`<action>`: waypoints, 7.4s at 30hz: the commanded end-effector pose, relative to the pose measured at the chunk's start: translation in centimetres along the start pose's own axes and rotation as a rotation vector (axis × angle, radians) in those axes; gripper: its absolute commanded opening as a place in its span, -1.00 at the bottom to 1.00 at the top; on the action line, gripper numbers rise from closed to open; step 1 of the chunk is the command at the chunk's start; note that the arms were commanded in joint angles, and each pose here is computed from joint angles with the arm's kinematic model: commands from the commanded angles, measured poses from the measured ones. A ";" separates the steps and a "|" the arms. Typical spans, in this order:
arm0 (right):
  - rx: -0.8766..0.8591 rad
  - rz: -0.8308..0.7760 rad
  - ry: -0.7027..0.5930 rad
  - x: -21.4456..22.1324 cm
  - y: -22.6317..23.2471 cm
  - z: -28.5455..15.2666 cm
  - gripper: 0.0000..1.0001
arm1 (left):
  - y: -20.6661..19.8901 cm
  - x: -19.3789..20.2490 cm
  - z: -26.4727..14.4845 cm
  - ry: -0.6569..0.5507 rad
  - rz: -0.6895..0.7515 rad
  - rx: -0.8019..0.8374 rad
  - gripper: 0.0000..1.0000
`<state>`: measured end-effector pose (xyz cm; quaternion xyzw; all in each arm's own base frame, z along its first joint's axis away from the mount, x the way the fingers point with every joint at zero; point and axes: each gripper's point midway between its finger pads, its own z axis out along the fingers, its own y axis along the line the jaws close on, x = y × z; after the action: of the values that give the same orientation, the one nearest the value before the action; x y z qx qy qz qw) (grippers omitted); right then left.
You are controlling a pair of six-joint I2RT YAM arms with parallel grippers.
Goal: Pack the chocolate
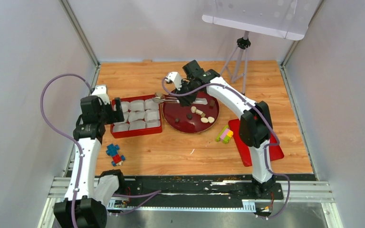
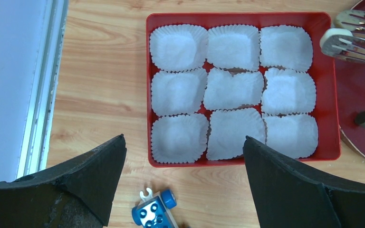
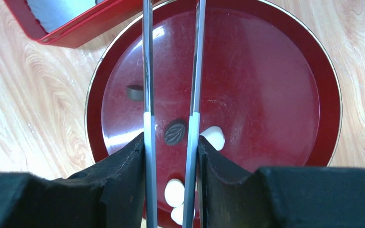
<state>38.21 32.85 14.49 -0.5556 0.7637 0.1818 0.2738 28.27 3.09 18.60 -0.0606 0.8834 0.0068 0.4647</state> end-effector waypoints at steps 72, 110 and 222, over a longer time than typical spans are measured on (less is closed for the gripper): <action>0.143 -0.077 -0.072 0.0 2.0 -9.7 -0.40 | -6.6 -3.9 0.7 -0.132 0.050 0.365 1.00; 0.165 0.100 0.251 12.4 -3.5 -7.2 -0.17 | -8.3 -1.5 1.0 -0.026 0.175 0.402 1.00; 0.116 -0.024 0.194 10.2 2.2 -8.8 -0.28 | -2.4 -3.8 0.9 -0.079 0.098 0.152 1.00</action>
<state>30.64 19.86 13.56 -0.5638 0.7966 0.0826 0.2017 30.90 1.03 20.33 0.0235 0.8740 -0.0314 0.4843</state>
